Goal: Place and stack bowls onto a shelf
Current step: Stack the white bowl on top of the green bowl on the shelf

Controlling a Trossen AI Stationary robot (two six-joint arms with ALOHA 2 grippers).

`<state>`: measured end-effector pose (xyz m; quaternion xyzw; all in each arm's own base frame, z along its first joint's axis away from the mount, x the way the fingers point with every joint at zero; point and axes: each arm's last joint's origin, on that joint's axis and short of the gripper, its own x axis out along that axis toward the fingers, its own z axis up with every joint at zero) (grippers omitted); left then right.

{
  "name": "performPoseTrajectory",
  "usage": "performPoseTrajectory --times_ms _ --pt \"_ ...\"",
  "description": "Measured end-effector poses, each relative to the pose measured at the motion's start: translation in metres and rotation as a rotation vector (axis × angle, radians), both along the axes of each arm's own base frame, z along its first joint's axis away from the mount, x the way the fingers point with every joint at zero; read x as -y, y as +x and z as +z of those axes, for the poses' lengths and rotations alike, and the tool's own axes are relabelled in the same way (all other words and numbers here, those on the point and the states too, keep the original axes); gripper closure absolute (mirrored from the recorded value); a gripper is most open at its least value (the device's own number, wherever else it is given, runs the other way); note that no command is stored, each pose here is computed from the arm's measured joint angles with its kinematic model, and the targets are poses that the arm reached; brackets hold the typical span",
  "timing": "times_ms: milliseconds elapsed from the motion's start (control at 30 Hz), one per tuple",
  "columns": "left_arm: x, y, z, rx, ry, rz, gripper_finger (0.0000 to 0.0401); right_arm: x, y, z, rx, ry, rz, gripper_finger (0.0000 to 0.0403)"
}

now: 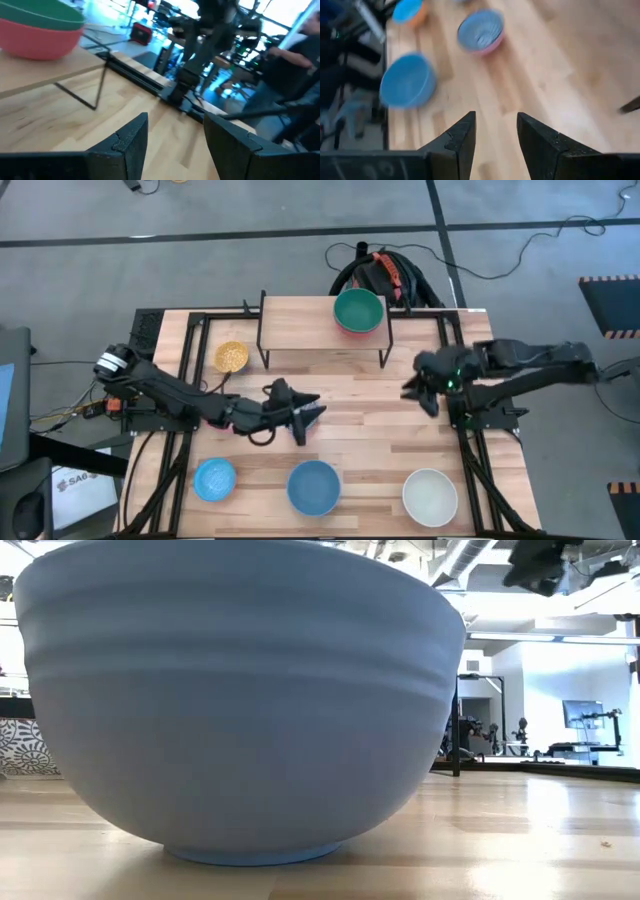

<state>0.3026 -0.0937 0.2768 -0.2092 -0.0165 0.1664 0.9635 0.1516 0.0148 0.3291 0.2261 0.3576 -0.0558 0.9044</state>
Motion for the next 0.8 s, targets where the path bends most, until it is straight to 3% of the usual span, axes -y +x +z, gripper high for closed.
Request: performPoseTrajectory --times_ms 167,333,667,800 --pt "0.031 -0.011 0.000 -0.015 0.053 -0.101 0.0225 -0.035 0.013 -0.018 -0.151 0.026 0.101 0.0234" --pt "0.060 -0.026 -0.004 -0.049 0.118 -0.123 0.0225 -0.064 0.023 -0.041 -0.332 0.005 0.172 0.0234" --pt "0.070 -0.034 -0.009 -0.083 0.099 -0.116 0.0225 -0.118 0.010 -0.070 -0.572 -0.025 0.318 0.0233" --pt "0.070 -0.034 -0.009 -0.084 0.099 -0.119 0.0225 -0.136 0.000 -0.076 -0.619 -0.024 0.356 0.0210"
